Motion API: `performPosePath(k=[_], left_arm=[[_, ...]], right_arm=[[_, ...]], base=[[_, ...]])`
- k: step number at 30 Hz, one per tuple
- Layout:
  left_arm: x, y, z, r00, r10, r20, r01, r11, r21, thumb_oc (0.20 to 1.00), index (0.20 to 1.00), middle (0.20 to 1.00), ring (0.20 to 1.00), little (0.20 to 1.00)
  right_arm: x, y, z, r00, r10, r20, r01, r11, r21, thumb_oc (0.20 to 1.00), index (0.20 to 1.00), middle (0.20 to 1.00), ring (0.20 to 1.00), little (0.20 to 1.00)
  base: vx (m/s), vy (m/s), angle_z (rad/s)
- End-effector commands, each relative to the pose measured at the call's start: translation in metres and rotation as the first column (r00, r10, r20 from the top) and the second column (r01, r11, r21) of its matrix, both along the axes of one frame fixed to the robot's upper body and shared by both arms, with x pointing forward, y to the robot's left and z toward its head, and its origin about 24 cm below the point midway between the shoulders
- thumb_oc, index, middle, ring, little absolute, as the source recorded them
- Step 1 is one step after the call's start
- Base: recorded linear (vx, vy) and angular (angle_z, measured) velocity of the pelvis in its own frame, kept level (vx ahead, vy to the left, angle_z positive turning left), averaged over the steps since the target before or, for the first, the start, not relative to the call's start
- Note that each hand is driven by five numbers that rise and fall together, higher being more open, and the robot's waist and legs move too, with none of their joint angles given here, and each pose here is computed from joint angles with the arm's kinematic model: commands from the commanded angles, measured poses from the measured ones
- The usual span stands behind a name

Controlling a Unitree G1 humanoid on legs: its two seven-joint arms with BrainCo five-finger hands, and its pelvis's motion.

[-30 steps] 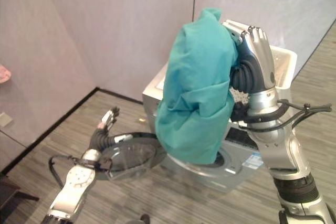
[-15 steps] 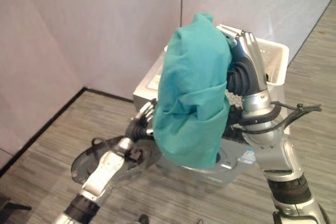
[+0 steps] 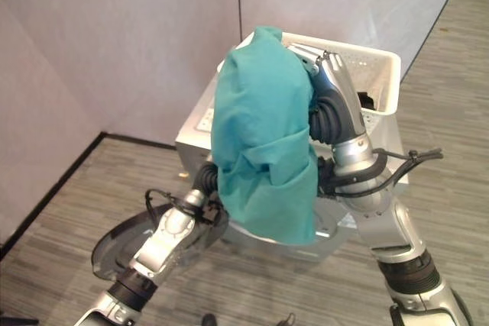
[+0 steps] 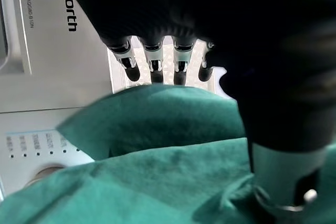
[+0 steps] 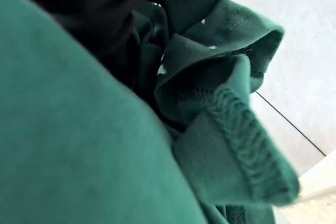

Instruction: Grab the laundry basket,head to the washer,open it,put in the laundry and shut it.

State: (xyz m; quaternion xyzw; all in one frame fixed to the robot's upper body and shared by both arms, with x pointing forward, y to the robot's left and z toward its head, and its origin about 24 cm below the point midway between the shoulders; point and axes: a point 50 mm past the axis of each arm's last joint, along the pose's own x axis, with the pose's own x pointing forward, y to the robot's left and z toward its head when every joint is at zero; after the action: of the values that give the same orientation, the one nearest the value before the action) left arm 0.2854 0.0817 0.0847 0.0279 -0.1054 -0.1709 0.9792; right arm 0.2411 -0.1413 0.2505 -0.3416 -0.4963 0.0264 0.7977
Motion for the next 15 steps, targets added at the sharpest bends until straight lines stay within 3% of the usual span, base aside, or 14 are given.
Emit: performPosePath(k=[1, 15], left_arm=[[0.015, -0.01, 0.033, 0.984, -0.011, 0.175, 0.004, 0.999, 0.037, 1.0, 1.0, 1.0, 1.0, 1.0], [0.025, -0.057, 0.092, 0.933, -0.082, 0.352, 0.091, 0.996, -0.01, 1.0, 1.0, 1.0, 1.0, 1.0]], right_arm=[[-0.012, 0.007, 0.022, 0.989, 0.088, 0.119, -0.097, 0.993, 0.072, 0.2, 0.2, 0.2, 0.2, 0.2], [-0.009, 0.031, 0.013, 0.97, 0.237, 0.047, -0.241, 0.959, 0.151, 0.2, 0.2, 0.2, 0.2, 0.2]], base=[[0.0, 0.0, 0.0], [0.0, -0.001, -0.01]])
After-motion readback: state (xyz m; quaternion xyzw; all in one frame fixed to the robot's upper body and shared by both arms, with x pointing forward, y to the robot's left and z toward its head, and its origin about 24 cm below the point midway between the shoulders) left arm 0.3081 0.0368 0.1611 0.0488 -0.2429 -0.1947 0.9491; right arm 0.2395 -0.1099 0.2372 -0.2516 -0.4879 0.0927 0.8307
